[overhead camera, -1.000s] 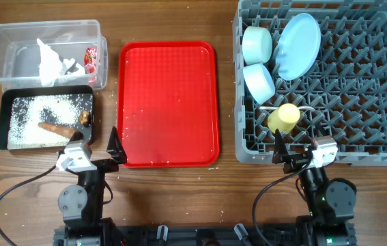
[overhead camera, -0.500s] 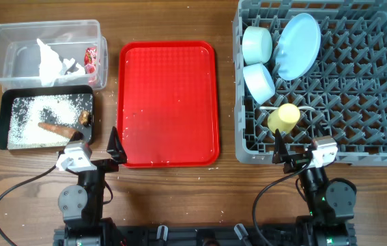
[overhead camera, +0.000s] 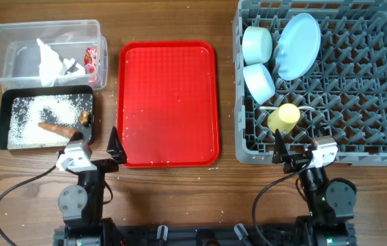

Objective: Sort waste into correct bins and load items into the dishwasher rack

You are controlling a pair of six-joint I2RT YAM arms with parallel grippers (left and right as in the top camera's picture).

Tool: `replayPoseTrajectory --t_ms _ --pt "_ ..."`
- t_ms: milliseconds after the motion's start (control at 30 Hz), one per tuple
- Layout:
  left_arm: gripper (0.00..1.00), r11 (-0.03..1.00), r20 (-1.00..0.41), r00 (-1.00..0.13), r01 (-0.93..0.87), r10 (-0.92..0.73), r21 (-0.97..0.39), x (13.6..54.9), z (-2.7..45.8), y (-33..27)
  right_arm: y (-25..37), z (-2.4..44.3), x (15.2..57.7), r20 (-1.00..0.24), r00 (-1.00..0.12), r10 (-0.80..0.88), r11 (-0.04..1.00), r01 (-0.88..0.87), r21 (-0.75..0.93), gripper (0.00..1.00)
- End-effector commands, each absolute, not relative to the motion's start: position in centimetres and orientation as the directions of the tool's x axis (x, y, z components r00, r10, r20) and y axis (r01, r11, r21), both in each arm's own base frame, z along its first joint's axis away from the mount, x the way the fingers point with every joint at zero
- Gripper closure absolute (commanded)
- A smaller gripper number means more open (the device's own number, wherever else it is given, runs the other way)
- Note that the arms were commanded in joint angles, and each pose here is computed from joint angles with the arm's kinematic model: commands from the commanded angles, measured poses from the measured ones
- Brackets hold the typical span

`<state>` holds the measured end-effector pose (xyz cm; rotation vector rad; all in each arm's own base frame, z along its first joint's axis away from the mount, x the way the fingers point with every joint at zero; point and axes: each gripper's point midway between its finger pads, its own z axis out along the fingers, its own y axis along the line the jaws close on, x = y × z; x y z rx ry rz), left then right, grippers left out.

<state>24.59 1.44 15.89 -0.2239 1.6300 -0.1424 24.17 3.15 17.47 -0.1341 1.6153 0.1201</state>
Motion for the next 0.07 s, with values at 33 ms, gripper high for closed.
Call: replayPoseTrajectory --t_ms 33 --pt "0.0 0.975 -0.975 -0.06 -0.076 -0.215 -0.21 24.55 15.65 1.8 3.31 17.44 24.14 -0.999 -0.037 -0.027 0.985 -0.172 -0.02 0.0"
